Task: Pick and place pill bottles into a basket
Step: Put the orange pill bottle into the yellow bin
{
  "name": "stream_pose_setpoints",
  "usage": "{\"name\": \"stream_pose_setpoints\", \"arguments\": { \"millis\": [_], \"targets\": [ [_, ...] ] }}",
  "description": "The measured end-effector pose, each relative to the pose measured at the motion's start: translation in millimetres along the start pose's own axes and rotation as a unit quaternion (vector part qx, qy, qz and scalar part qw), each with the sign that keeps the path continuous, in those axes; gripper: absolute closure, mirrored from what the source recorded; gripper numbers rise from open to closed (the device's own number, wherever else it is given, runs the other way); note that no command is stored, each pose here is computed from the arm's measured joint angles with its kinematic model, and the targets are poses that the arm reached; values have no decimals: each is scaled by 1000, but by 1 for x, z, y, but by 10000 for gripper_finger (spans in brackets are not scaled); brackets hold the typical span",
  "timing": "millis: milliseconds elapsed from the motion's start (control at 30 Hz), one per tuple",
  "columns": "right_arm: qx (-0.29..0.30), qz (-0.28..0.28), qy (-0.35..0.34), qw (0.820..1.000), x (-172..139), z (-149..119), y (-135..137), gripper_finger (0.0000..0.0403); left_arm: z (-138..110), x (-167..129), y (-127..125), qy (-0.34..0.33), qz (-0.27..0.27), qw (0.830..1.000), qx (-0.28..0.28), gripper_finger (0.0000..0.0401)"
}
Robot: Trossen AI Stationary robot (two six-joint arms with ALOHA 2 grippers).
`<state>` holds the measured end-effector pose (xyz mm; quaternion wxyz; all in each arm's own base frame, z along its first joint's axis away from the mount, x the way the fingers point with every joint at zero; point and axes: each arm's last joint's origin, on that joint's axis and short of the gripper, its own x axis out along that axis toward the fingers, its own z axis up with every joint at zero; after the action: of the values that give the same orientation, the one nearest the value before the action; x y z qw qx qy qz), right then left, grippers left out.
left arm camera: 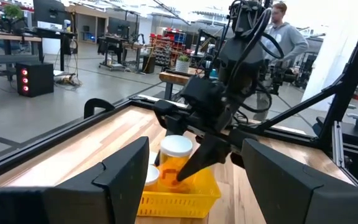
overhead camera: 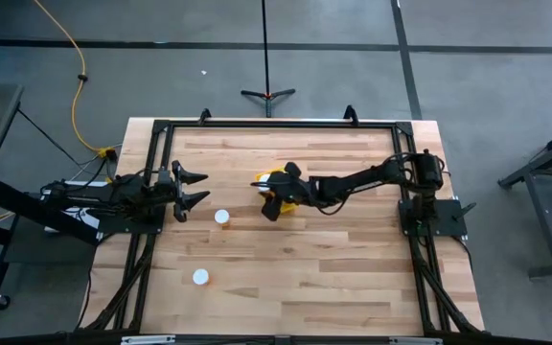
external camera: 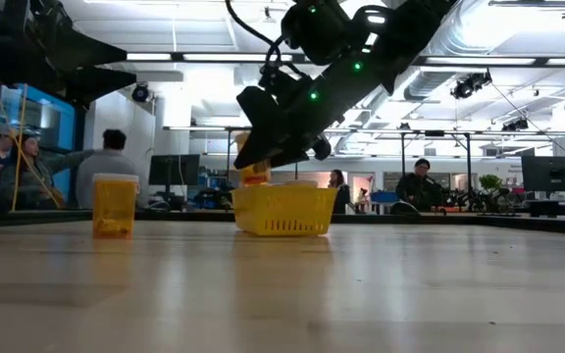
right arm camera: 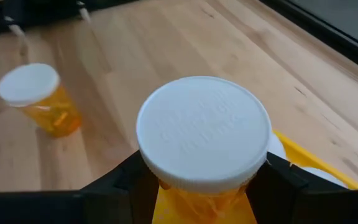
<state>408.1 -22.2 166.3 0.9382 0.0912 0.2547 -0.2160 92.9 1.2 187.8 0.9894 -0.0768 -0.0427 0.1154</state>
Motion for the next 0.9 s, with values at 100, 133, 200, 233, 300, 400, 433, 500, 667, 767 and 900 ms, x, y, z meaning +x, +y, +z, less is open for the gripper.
{"name": "stream_pose_setpoints", "arguments": {
  "millis": [100, 133, 200, 233, 300, 400, 433, 500, 667, 767, 900],
  "targets": [
    [-2, -5, 6, 1000, 0, -1, -2, 208, 0, 0, 0, 1, 0, 1000, 0, 109],
    [-3, -6, 9, 1000, 0, -2, -2, 208, 0, 0, 0, 1, 0, 1000, 0, 109],
    [-5, -11, 14, 1000, 0, -3, -2, 208, 0, 0, 0, 0, 0, 1000, 0, 109],
    [-6, -12, 16, 1000, 0, -3, -3, 208, 0, 0, 0, 1, 0, 1000, 0, 109],
    [-6, -14, 16, 1000, 0, -3, -3, 208, 0, 0, 0, 1, 0, 1000, 0, 109],
    [-6, -9, 18, 1000, 0, -3, -2, 208, 0, 0, 0, 0, 0, 1000, 0, 109],
    [-6, -7, 18, 1000, 0, -3, -2, 207, 0, 0, 0, 0, 0, 1000, 0, 109],
    [-5, -7, 18, 1000, 0, -3, -2, 204, 0, 0, 0, 1, 0, 1000, 0, 109],
    [-1, -6, 20, 1000, 0, -4, -2, 179, 0, 0, 0, 1, 0, 1000, 0, 109],
    [-1, -5, 20, 1000, 0, -4, -2, 159, 0, 0, 0, 1, 0, 1000, 0, 109],
    [-5, -2, 20, 1000, 0, -4, -2, 138, 0, 0, 0, 0, 0, 1000, 0, 109]
  ]
}}
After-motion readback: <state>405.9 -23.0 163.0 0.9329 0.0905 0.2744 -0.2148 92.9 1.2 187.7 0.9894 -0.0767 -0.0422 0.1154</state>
